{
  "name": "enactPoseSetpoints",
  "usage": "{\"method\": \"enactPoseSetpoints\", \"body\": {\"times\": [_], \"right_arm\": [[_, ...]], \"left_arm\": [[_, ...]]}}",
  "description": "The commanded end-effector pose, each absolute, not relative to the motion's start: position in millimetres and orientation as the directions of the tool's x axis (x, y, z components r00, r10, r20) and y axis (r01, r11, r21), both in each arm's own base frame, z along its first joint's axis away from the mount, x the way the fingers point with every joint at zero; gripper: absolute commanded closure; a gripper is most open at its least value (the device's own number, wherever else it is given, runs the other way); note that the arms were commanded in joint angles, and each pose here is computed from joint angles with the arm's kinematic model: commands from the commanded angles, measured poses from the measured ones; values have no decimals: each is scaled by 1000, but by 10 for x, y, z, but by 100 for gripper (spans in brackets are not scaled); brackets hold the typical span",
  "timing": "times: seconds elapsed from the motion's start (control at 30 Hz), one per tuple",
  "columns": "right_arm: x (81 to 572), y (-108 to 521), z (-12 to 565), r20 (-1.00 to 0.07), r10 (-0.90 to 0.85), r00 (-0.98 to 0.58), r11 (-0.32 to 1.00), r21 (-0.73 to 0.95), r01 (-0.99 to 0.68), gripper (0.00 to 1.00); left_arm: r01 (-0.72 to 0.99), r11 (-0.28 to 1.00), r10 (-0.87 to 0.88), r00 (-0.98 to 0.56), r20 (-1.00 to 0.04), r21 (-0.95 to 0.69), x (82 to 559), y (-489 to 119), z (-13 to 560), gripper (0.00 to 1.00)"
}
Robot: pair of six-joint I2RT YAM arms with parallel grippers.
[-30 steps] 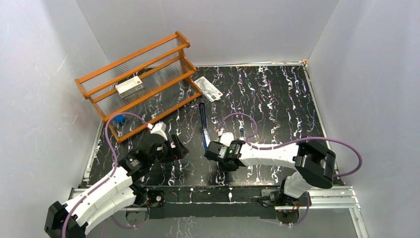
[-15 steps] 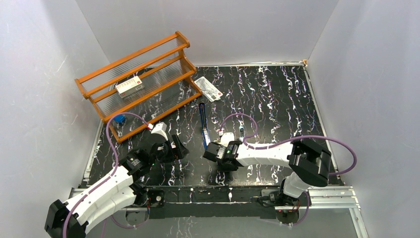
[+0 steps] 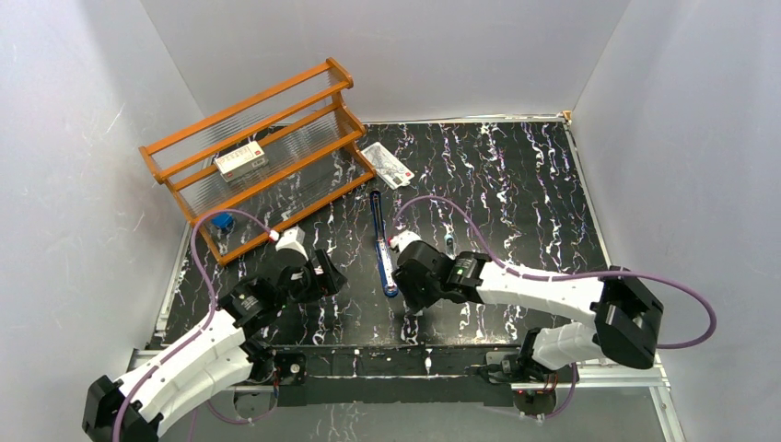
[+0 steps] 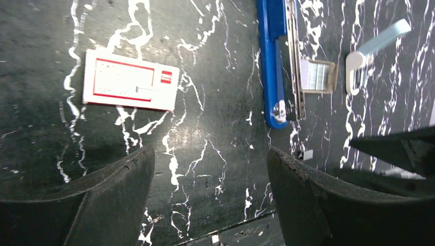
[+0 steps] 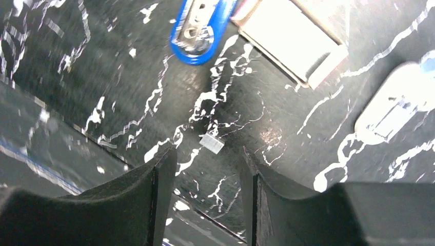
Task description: Load the staples into the stapler
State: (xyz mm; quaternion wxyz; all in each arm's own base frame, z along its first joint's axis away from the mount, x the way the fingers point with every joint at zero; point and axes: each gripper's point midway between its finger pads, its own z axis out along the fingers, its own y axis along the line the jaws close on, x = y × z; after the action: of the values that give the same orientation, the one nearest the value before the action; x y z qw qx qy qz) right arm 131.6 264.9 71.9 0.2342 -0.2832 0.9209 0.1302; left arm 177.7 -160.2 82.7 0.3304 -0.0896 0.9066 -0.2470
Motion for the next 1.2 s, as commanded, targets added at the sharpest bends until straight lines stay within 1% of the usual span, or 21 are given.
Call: {"method": "enactPoseSetpoints", "body": {"times": [0.0, 0.1, 0.13, 0.27, 0.33, 0.57, 0.77, 1.17], "right_arm": [[1209, 2788, 886, -557, -710, -432, 479, 69, -875, 43], [1117, 2775, 824, -499, -797, -341, 355, 70, -932, 42], [1094, 2739, 776, -457, -832, -314, 320, 67, -945, 42], [1111, 2567, 524, -302, -918, -255, 258, 30, -966, 41], [1088, 2583, 451, -276, -934, -228, 222, 52, -974, 40], [1142, 2674, 364, -259, -951, -168, 161, 49, -986, 39], [1156, 2716, 302, -260, -953, -153, 145, 48, -988, 41], [1273, 2793, 258, -291, -947, -133, 141, -4, -990, 50]], "left_arm": [[-135, 877, -419, -685, -596, -461, 1892, -1327, 988, 22], [-230, 874, -463, -663, -589, -428, 1871, -1170, 940, 22], [-245, 873, -469, -660, -587, -422, 1859, -1145, 926, 22], [-256, 866, -482, -658, -579, -429, 1839, -1134, 921, 22], [-256, 867, -481, -654, -583, -429, 1840, -1123, 930, 22], [-253, 877, -467, -648, -601, -409, 1851, -1083, 931, 20], [-252, 883, -457, -651, -606, -395, 1870, -1085, 915, 19], [-248, 892, -442, -661, -607, -378, 1896, -1103, 883, 19]]}}
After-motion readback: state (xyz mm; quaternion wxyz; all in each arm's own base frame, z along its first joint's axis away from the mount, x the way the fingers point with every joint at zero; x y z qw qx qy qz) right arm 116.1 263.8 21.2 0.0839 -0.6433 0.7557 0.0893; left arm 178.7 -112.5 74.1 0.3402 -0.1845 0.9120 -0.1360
